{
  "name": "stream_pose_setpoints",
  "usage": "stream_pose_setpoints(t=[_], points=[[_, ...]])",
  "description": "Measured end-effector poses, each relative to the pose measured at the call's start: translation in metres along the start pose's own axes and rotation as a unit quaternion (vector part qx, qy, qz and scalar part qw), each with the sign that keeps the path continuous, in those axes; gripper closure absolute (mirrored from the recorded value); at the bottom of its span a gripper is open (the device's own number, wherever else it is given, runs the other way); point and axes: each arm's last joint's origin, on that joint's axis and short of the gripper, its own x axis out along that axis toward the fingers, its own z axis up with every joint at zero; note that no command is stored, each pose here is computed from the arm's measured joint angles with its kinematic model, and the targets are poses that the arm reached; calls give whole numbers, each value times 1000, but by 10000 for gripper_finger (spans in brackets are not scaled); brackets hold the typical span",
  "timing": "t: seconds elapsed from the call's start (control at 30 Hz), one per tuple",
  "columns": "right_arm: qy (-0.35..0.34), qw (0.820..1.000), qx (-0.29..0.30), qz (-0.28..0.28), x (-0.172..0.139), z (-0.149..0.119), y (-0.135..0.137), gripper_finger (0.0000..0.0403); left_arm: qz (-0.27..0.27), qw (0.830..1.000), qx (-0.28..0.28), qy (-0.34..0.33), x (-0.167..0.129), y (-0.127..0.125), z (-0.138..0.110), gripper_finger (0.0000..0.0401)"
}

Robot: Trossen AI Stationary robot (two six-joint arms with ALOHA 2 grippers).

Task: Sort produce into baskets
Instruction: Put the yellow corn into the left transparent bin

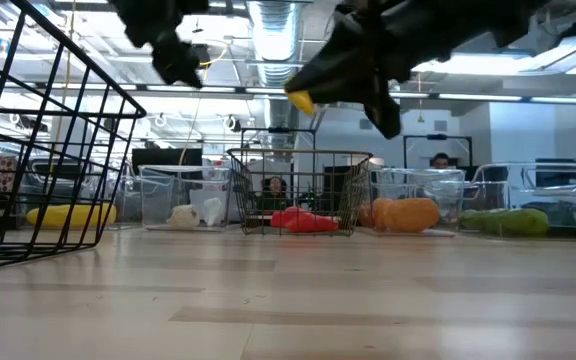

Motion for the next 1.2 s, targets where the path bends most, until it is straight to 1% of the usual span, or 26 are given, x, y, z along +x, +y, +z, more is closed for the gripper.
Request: stream_pose_setpoints(t=[0.17,0.4,0.67,0.8,0.93,1.1,1.2], points=[[-42,999,-28,17,2,14,-2,339,-19,998,22,-62,1,-12,12,175],[-101,990,-81,54,0,25,6,339,-28,990,4,-140,-1,-24,27,175],[-161,976,-123,84,-3,36,14,339,-56,979,20,-195,-3,-39,36,175],[-188,969,-129,92,-5,43,14,339,-70,972,30,-221,-5,-46,40,175],[-210,965,-122,97,-5,49,13,339,-66,968,33,-240,-7,-51,43,175],[-225,962,-117,100,-6,54,11,339,-38,967,26,-252,-7,-51,44,175],[-229,960,-127,100,-7,55,12,339,-21,965,21,-261,-8,-50,45,175]])
